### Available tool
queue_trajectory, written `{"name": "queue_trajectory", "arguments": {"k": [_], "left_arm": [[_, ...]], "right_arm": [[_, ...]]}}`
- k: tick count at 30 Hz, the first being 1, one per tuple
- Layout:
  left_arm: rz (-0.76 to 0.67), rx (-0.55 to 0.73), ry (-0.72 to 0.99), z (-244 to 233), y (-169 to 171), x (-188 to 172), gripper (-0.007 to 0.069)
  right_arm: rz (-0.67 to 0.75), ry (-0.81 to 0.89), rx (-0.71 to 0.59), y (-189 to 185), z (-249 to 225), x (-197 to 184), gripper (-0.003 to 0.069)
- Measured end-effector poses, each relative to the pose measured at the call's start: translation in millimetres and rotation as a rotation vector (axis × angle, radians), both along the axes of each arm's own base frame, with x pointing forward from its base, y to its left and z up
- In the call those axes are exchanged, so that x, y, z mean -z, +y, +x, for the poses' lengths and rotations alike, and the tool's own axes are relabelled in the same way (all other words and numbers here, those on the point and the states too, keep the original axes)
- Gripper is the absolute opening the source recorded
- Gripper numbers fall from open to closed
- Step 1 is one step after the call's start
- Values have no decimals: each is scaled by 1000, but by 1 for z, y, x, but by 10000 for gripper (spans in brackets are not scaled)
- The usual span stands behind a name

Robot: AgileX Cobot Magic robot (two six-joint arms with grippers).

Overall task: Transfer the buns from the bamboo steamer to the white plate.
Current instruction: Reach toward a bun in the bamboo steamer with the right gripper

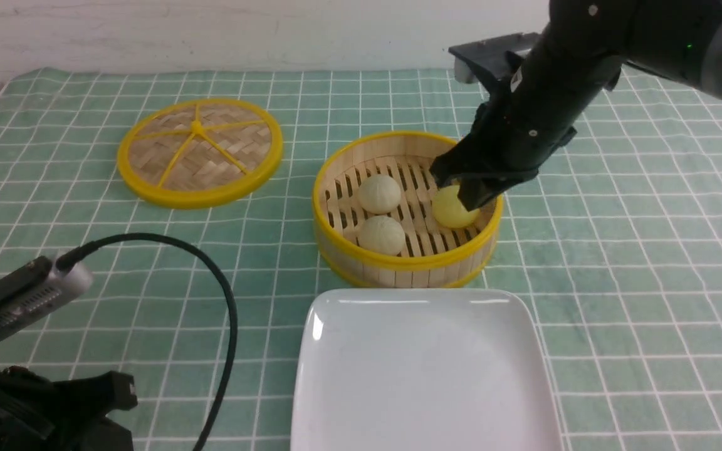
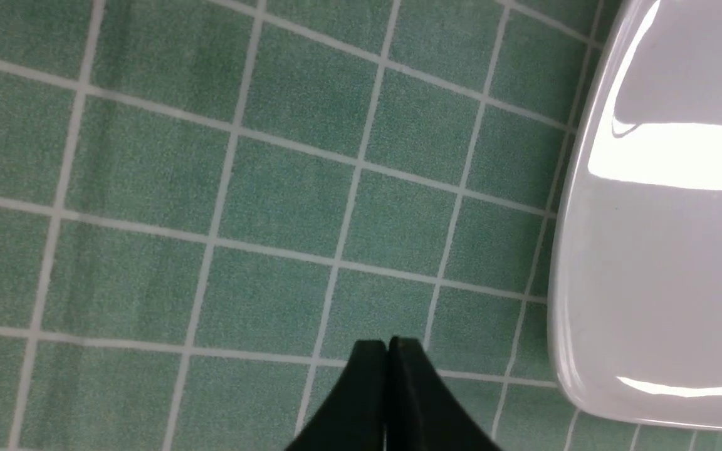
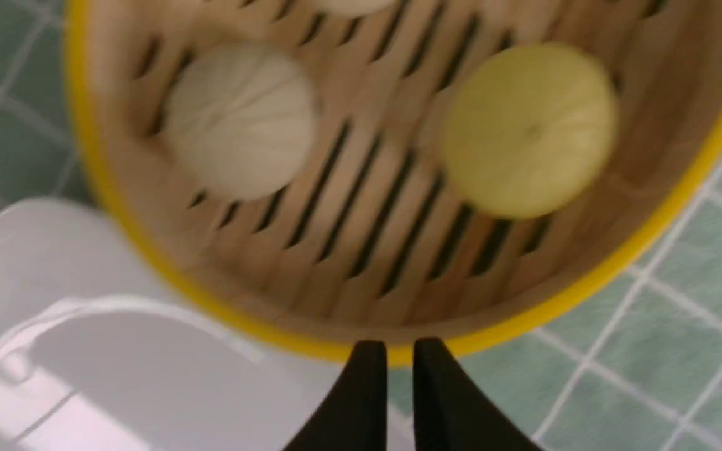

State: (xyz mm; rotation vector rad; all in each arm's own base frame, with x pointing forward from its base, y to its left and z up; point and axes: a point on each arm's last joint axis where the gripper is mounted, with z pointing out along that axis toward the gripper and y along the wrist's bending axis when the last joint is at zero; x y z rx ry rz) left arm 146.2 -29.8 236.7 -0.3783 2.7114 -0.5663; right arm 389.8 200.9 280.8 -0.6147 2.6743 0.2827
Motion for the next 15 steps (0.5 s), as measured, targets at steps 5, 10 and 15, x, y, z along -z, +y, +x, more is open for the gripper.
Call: {"name": "queue_trajectory", "arguments": {"k": [5, 10, 15], "left_arm": [[41, 26, -5, 0, 2, 1, 40], [54, 49, -16, 0, 3, 1, 60], [59, 48, -30, 1, 3, 1, 95]], "right_arm": [[-79, -79, 46, 2, 27, 26, 213], [-104, -115, 86, 4, 44, 54, 315], [-100, -144, 111, 8, 55, 76, 348]]}}
